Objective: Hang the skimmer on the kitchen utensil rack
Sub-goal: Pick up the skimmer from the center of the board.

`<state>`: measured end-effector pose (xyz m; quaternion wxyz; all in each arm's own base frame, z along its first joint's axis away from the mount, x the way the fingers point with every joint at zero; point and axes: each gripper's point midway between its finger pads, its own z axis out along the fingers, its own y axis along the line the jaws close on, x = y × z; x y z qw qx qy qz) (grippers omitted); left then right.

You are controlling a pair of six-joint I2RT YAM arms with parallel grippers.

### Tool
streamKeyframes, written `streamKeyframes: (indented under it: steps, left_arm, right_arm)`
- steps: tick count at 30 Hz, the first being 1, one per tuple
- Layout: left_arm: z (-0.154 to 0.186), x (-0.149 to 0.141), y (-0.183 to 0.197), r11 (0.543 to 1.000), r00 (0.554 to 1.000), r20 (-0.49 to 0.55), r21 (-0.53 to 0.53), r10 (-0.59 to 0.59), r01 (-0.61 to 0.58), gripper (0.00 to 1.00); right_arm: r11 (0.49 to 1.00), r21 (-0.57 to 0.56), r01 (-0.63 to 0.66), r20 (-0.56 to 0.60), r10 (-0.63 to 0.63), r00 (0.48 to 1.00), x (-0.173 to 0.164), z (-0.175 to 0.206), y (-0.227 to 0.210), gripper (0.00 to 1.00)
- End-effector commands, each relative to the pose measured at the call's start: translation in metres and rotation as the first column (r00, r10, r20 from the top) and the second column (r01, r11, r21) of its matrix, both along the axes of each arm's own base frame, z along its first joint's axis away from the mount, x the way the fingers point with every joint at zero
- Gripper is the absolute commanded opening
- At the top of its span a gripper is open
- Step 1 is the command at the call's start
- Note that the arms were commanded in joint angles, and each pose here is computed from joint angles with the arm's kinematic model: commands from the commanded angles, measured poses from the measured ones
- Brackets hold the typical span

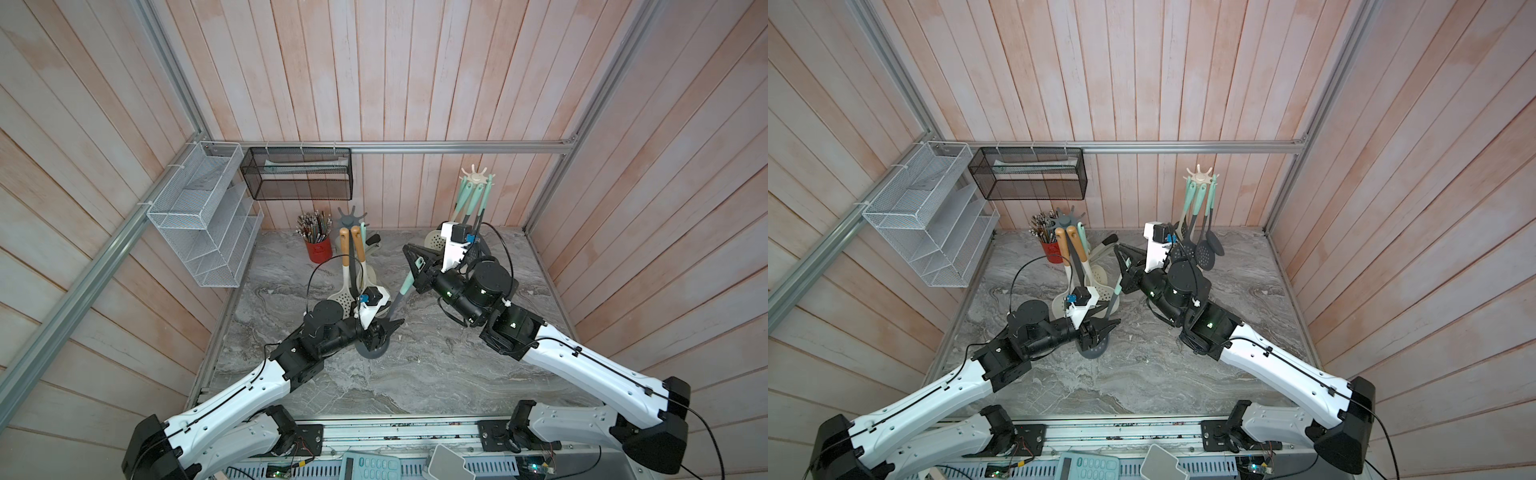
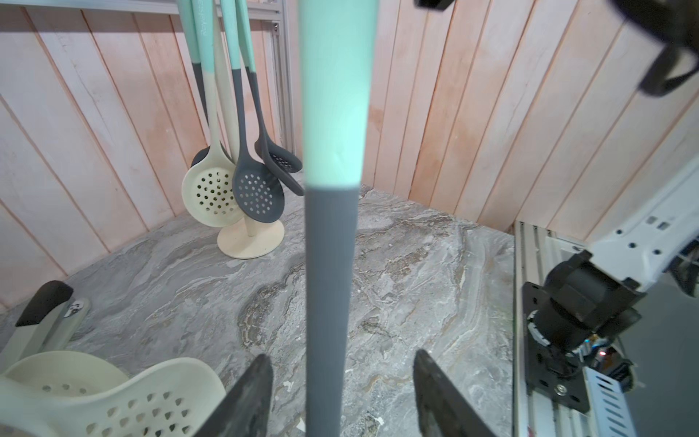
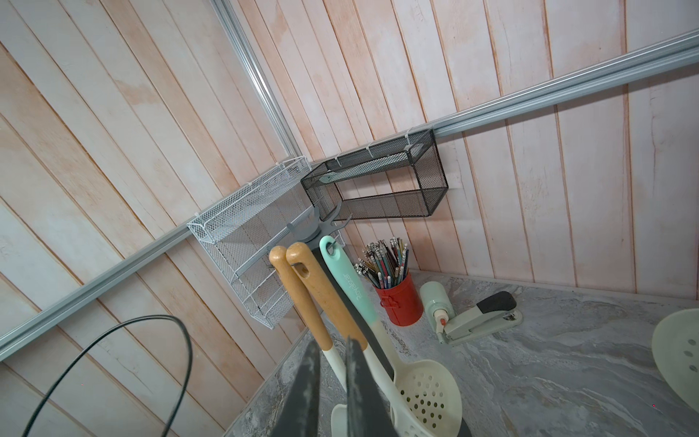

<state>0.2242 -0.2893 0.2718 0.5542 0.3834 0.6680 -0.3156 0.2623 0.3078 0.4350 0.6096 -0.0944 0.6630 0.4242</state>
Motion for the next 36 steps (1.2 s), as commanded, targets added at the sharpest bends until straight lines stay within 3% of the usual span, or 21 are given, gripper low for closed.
streamKeyframes:
  steps: [1, 16, 33, 36]
  left_arm:
    - [0.021, 0.016, 0.001, 0.994, 0.988, 0.106, -0.034, 0.109, -0.106, 0.54]
    - [0.024, 0.024, 0.000, 0.938, 0.926, 0.153, -0.044, 0.345, -0.343, 0.34]
    - [0.017, 0.023, -0.009, 0.920, 0.911, 0.130, -0.040, 0.391, -0.390, 0.11]
    - [0.016, 0.020, -0.005, 0.922, 0.914, 0.117, -0.049, 0.388, -0.385, 0.08]
  right_arm:
    - [0.999, 0.035, -0.017, 0.010, 0.016, 1.000, -0.007, 0.010, -0.007, 0.00]
    - [0.999, 0.032, 0.030, 0.006, -0.030, 1.000, 0.000, 0.005, -0.011, 0.00]
    - [0.997, 0.007, 0.077, 0.001, -0.077, 0.997, 0.008, -0.003, -0.011, 0.00]
    - [0.997, 0.000, 0.071, 0.013, -0.071, 0.997, 0.008, -0.003, -0.010, 0.10]
